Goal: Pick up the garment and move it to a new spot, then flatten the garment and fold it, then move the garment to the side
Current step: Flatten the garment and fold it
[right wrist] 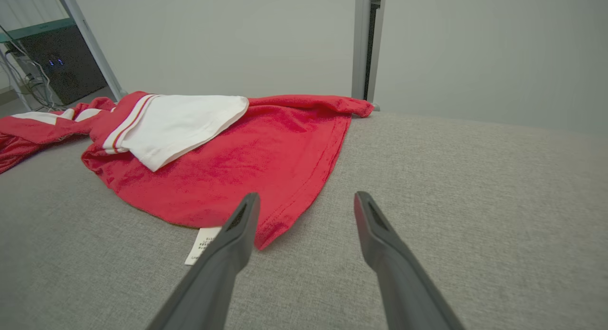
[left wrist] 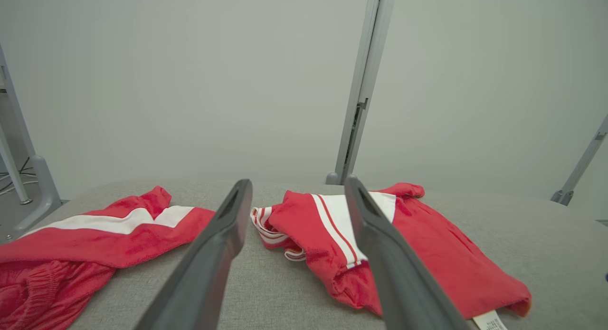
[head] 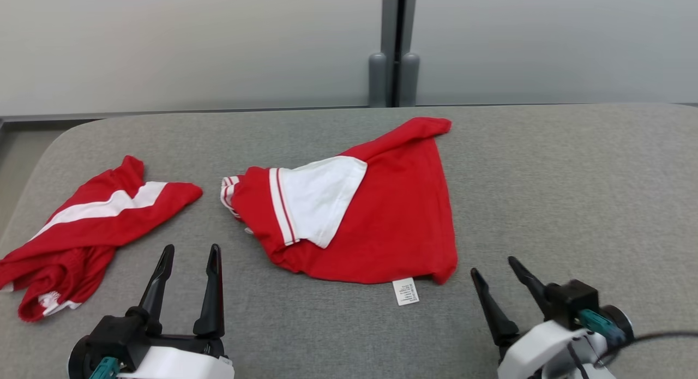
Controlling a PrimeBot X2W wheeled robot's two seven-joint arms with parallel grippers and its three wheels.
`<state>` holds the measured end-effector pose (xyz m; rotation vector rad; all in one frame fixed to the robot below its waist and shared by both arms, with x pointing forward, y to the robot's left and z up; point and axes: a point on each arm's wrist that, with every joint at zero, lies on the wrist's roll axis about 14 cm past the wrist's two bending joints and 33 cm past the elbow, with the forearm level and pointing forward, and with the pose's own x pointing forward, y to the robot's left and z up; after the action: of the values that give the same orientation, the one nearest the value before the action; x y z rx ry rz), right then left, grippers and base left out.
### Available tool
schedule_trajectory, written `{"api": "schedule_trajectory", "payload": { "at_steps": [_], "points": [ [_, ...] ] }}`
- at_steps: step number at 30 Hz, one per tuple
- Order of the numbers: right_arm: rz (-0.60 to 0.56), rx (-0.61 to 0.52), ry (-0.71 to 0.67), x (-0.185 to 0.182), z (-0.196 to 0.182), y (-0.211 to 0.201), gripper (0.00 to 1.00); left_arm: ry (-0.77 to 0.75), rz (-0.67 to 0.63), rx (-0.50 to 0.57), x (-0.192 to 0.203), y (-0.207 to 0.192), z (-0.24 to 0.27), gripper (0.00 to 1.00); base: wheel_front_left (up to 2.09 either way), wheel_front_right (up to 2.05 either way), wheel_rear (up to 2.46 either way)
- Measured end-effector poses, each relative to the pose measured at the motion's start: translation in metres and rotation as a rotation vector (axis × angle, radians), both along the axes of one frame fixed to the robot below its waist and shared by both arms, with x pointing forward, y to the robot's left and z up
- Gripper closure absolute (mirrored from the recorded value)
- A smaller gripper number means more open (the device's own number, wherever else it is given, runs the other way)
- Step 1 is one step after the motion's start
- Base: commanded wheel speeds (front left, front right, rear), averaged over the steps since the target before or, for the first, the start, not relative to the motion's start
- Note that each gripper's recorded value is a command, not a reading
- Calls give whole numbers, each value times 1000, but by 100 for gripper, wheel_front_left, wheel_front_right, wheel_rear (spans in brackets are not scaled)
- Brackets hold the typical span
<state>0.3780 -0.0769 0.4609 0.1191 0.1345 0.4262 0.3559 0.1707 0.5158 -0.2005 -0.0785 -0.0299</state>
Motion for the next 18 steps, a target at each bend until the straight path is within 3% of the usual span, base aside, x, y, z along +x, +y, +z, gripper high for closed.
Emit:
{"api": "schedule_trajectory", "payload": {
  "at_steps": [10,14,18],
  "points": [
    [207,-190,187,13,-52,49,0,8,86,-7,-12,26,-2,0,0,0,0],
    [234,-304,256,19,-74,47,0,9,118,-9,-17,35,-2,0,0,0,0],
    [250,-343,259,27,-76,54,0,9,144,-10,-22,42,-2,0,0,0,0]
  ]
}}
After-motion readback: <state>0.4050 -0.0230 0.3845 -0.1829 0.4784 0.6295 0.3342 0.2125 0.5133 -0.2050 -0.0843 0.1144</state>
